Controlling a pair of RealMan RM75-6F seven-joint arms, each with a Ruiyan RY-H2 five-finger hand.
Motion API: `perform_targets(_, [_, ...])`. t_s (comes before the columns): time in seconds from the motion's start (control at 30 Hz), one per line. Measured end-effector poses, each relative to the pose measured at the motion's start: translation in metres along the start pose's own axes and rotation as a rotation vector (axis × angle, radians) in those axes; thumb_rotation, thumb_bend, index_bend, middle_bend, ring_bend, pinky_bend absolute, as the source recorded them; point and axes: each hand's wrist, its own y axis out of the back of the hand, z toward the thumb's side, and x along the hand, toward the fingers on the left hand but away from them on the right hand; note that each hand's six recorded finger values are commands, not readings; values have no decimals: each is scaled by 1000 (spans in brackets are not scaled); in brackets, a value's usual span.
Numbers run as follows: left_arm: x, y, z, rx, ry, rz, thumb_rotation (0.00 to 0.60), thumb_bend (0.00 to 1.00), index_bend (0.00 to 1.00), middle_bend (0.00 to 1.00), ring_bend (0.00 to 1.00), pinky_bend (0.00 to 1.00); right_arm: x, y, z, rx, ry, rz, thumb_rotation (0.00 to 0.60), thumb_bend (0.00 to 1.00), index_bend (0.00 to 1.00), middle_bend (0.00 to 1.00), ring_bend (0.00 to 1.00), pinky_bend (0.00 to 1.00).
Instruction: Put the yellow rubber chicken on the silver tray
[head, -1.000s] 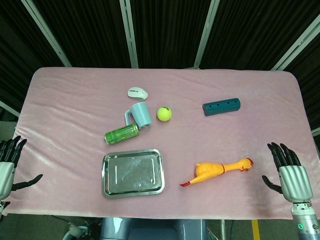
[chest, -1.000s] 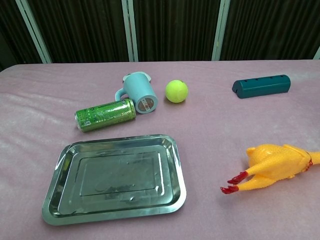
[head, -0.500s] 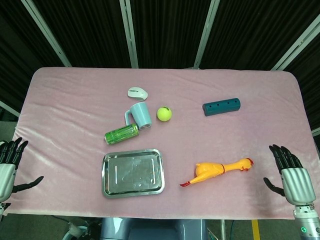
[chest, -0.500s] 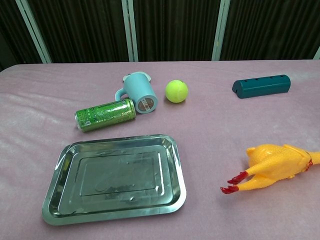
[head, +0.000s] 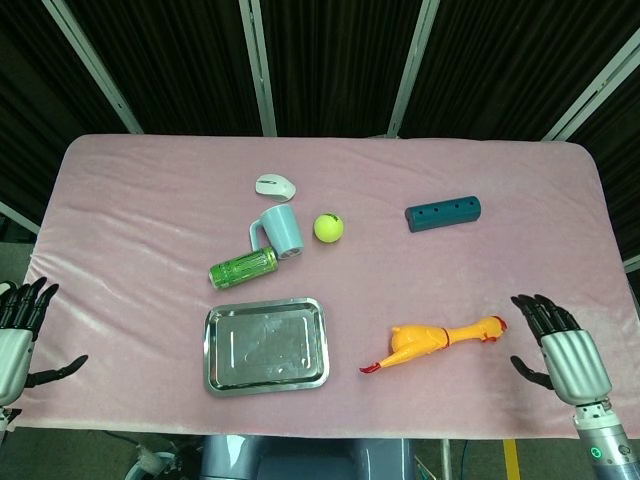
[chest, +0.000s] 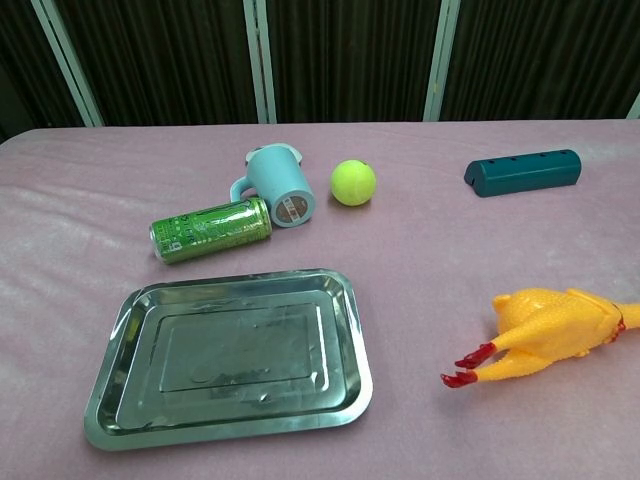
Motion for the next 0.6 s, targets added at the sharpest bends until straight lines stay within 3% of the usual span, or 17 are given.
perform_targets(0.27, [2, -3, 1, 8, 0, -22, 600, 0, 0, 0, 0, 0, -26, -16, 15, 28, 88, 101, 600, 237, 202, 202, 147, 249])
perform_targets(0.6, [5, -6, 1, 22, 10, -47, 600, 0, 0, 0, 0, 0, -57, -58, 25, 63, 142, 298, 600, 237, 255, 243, 176, 269])
